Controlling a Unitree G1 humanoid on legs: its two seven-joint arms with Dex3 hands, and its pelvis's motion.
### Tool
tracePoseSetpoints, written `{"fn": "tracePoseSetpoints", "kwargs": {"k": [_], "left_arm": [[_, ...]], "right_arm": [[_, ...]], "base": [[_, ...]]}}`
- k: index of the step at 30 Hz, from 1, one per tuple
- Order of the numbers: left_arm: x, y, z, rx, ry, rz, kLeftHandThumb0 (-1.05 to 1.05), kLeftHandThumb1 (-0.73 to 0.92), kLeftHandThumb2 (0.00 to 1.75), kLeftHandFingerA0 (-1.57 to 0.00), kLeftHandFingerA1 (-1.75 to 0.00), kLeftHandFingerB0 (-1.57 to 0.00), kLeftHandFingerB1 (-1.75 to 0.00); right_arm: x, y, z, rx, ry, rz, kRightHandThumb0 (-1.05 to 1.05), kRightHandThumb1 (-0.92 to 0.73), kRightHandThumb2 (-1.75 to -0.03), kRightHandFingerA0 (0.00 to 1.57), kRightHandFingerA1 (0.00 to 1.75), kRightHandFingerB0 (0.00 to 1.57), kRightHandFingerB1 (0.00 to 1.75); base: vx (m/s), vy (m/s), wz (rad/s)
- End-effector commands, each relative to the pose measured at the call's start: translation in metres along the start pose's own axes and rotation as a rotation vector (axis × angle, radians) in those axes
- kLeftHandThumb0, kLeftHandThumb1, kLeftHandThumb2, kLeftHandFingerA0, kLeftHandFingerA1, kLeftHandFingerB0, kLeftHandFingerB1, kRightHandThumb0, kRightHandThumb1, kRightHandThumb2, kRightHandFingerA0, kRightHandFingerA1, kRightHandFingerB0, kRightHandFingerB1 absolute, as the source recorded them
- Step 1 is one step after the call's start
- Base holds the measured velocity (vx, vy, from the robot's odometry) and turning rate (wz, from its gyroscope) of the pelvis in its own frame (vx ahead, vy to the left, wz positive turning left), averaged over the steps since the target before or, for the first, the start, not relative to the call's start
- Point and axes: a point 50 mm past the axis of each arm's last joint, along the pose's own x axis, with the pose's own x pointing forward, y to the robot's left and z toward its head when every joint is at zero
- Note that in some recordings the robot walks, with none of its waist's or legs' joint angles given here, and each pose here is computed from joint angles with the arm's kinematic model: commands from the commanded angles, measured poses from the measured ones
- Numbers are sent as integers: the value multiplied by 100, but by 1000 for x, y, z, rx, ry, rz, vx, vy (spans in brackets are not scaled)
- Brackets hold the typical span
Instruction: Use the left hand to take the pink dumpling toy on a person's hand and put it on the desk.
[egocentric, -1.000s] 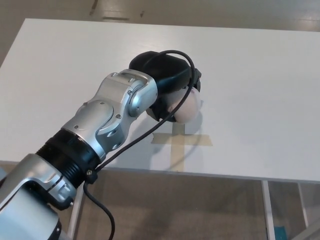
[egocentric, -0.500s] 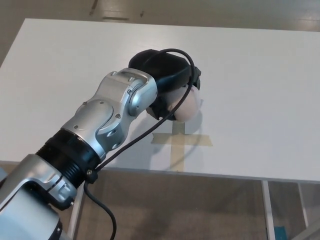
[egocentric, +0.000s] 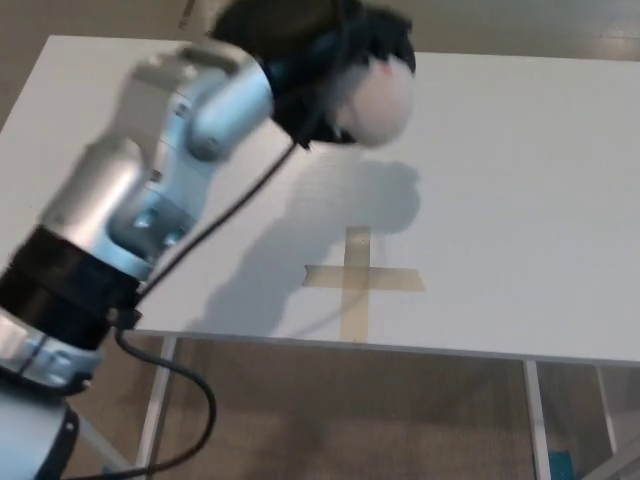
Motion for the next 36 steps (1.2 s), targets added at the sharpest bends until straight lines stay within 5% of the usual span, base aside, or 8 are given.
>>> {"fn": "tracePoseSetpoints", "kwargs": {"k": [1,10,13,14,19,26,27,36], "left_arm": [[-19,33,-16,-21,-34,103,-29,73,64,-71,-158,-74,-48],[-40,26,-62,2,99,65,-29,72,63,-71,-156,-83,-53],[-46,16,-77,-1,157,31,-35,61,92,-88,-122,-74,-66],[-50,9,-86,-1,194,6,-18,66,59,-86,-125,-90,-59],[-58,-13,-114,2,315,-79,-29,74,64,-77,-134,-64,-43],[-64,-45,-140,16,431,-166,-26,72,65,-74,-141,-85,-72],[-67,-57,-141,20,446,-193,-24,75,64,-67,-148,-70,-46],[-70,-99,-138,-8,448,-284,-25,73,63,-73,-133,-60,-43]], "right_arm": [[0,-4,-4,9,19,-1,-22,-68,-60,65,45,57,44],[-1,-5,-7,1,27,-11,-19,-69,-60,68,46,57,44],[-1,-4,-8,-2,28,-10,-20,-69,-60,69,46,59,45],[-1,-3,-8,-5,27,-7,-19,-69,-60,69,47,59,45],[-1,-3,-7,-5,24,-4,-20,-69,-60,69,47,59,45],[-1,-4,-6,-4,18,2,-19,-69,-60,68,46,58,45],[-1,-3,-6,-2,19,4,-19,-69,-60,68,46,58,44],[0,-2,-5,16,19,10,-21,-70,-60,66,46,55,43]], "base": [[0,0,0],[0,0,0],[0,0,0],[0,0,0],[0,0,0],[0,0,0],[0,0,0],[0,0,0]]}}
